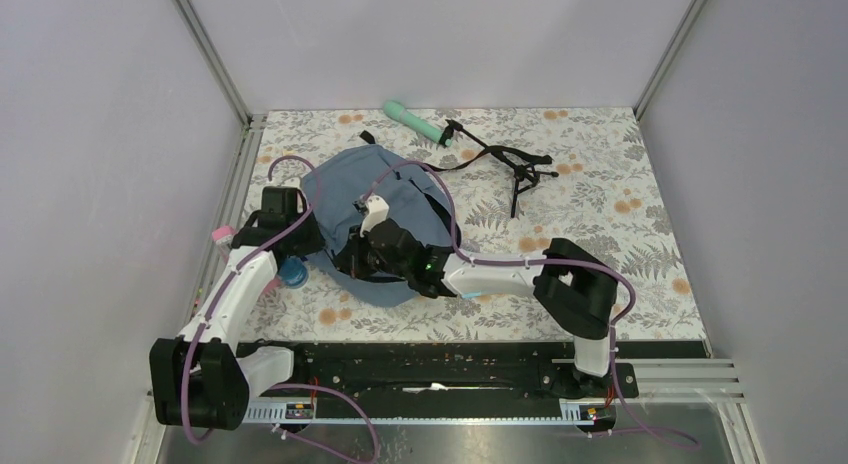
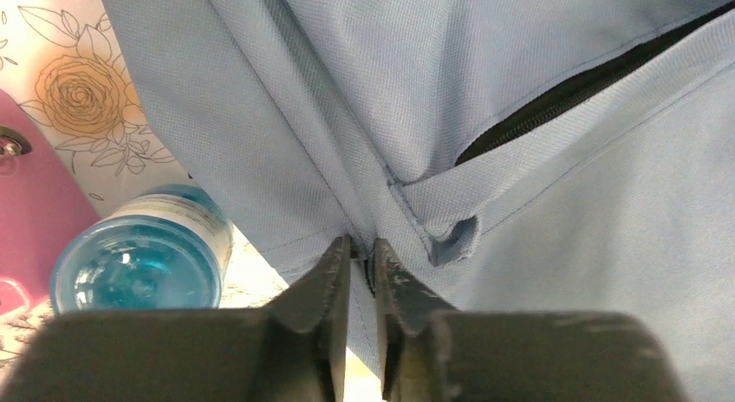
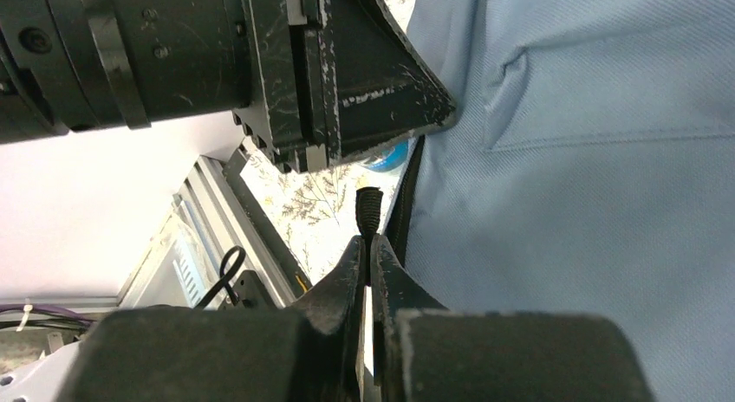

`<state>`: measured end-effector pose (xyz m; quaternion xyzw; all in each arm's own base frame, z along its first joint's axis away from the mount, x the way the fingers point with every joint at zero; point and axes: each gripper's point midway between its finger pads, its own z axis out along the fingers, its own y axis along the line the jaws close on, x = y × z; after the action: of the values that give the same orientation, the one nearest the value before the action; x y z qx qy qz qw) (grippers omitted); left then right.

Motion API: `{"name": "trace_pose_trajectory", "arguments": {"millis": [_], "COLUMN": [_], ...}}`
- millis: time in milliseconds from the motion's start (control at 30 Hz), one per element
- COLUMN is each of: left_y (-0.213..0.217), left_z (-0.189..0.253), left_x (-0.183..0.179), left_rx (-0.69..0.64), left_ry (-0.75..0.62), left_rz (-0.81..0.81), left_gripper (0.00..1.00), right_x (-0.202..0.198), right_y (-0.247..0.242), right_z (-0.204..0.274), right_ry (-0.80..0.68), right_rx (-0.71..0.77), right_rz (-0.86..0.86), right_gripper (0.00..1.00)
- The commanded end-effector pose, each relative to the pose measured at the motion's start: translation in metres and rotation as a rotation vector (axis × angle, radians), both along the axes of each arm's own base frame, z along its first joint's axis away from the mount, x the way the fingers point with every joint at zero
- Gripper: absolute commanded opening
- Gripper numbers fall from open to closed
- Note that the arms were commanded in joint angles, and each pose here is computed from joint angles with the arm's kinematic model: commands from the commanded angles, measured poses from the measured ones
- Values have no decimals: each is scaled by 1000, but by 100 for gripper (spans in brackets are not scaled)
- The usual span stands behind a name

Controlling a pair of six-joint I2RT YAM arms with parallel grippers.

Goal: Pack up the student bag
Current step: Zip the student bag at the center of the board.

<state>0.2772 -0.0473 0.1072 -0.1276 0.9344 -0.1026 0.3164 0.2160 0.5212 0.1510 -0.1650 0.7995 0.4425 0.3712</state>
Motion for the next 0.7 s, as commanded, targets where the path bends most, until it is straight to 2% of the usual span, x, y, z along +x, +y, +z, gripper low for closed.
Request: {"name": "trace_pose_trajectory", "arguments": {"millis": [0,233,667], "left_y": [0,16,27], "left_z": [10,37,45], "left_x": [6,11,12], "left_rx": [9,64,90], "left_ry": [-37,-167,-188], "left_rz": [1,67,106], "left_gripper": [0,0,0], "right_x": [-6,-11,-17], "right_y": [-3,-20,-44], "right_z": [73,81,86], "right_ry": [-108,-163,-233], "right_rx": [171,157,122], "right_rz": [-26,-89,-151], "right_gripper": [0,0,0]}}
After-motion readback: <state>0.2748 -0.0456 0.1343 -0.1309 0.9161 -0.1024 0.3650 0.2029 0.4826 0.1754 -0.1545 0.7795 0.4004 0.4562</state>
